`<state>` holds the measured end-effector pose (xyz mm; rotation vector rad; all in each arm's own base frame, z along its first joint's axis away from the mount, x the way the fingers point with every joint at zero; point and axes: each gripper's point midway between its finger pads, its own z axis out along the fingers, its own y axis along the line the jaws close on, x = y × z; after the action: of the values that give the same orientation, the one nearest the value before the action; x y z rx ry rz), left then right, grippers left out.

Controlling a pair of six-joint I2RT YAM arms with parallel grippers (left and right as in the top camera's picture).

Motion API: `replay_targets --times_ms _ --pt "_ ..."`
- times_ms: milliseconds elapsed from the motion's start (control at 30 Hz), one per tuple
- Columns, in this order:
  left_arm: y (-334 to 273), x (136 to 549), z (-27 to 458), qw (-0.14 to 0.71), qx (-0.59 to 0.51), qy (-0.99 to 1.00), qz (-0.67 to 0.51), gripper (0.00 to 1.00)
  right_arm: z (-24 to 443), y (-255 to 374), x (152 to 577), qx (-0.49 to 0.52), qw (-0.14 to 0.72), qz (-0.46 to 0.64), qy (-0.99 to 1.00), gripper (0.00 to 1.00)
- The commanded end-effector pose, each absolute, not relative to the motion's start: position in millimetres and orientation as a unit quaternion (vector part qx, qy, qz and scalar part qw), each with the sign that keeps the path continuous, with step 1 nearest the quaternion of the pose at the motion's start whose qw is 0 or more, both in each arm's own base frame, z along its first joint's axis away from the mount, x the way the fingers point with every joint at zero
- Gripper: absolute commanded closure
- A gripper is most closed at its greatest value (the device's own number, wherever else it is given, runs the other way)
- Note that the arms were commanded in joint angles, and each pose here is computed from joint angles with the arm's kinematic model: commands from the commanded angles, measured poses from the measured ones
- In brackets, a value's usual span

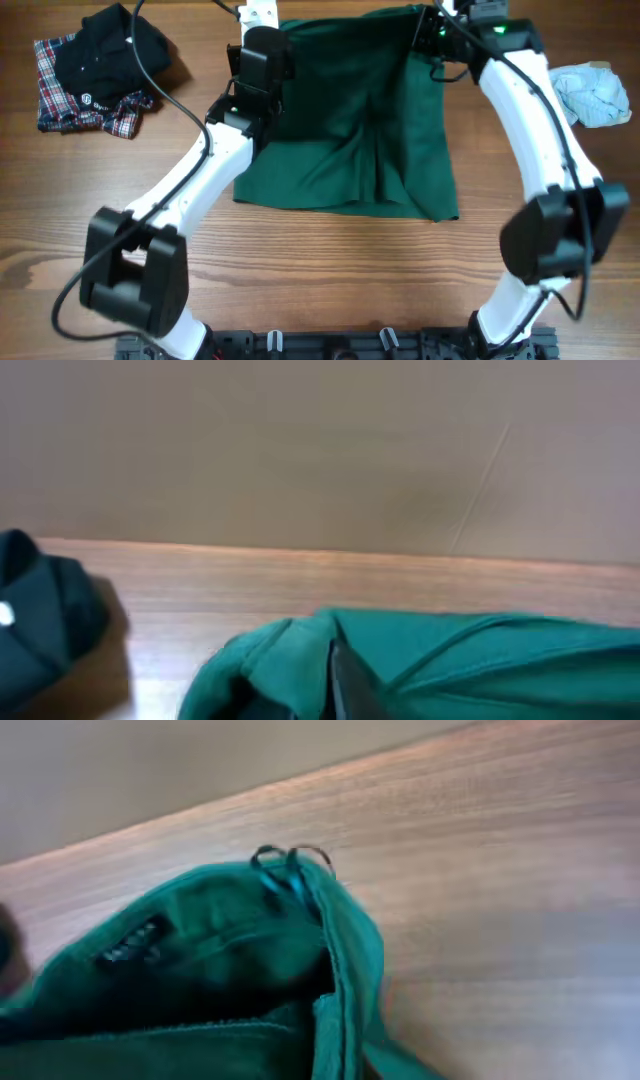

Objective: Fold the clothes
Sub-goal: 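Lower the stretched green garment flat onto the table with both grippers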

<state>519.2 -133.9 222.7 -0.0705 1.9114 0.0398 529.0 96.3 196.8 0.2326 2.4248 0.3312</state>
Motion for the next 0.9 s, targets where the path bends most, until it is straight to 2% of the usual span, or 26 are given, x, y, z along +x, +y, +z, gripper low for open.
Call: replay_targets --times_ms 0,67,167,267,367,467,500,600,667,733,867 --pt "-123.7 538.7 203.2 0.576 -0.043 0.817 0.005 0.85 153.6 81.0 545.2 0.105 0.324 0.076 0.937 0.9" --pt "-119.9 546.5 193.5 0.579 -0.048 0.814 0.007 0.83 140.1 69.8 552.3 0.117 0.328 0.043 0.937 0.89" --pt "-114.6 553.6 181.8 0.578 -0.053 0.814 0.01 0.77 144.6 49.9 561.2 0.136 0.356 -0.008 0.925 0.85" --pt "-114.3 555.7 173.7 0.575 -0.052 0.816 0.012 0.7 151.0 40.1 566.1 0.141 0.374 -0.036 0.916 0.71" --pt "-114.2 555.5 167.1 0.569 -0.051 0.821 0.015 0.51 155.4 30.5 567.9 0.132 0.384 -0.069 0.911 0.03" --pt "-119.7 553.5 166.8 0.567 -0.046 0.823 0.013 0.34 156.1 28.0 567.8 0.114 0.383 -0.084 0.913 0.0" --pt "-124.7 550.3 165.4 0.561 -0.04 0.827 0.012 0.23 156.1 26.2 566.9 0.113 0.382 -0.09 0.913 0.0" --pt "-145.9 531.8 159.2 0.531 -0.011 0.847 0.013 0.13 153.8 37.8 560.9 0.075 0.364 -0.068 0.926 0.0" --pt "-160.9 514.7 154.1 0.504 0.013 0.863 0.014 0.1 153.0 76.9 552.8 -0.039 0.343 0.011 0.938 0.01" --pt "-170.1 501.2 147.7 0.482 0.03 0.876 0.017 0.1 151.2 92.7 538.0 -0.064 0.317 0.056 0.945 0.02" --pt "-166.6 474.2 119.4 0.412 0.036 0.91 0.034 0.1 131.5 113.4 499.3 -0.087 0.231 0.121 0.961 0.13"
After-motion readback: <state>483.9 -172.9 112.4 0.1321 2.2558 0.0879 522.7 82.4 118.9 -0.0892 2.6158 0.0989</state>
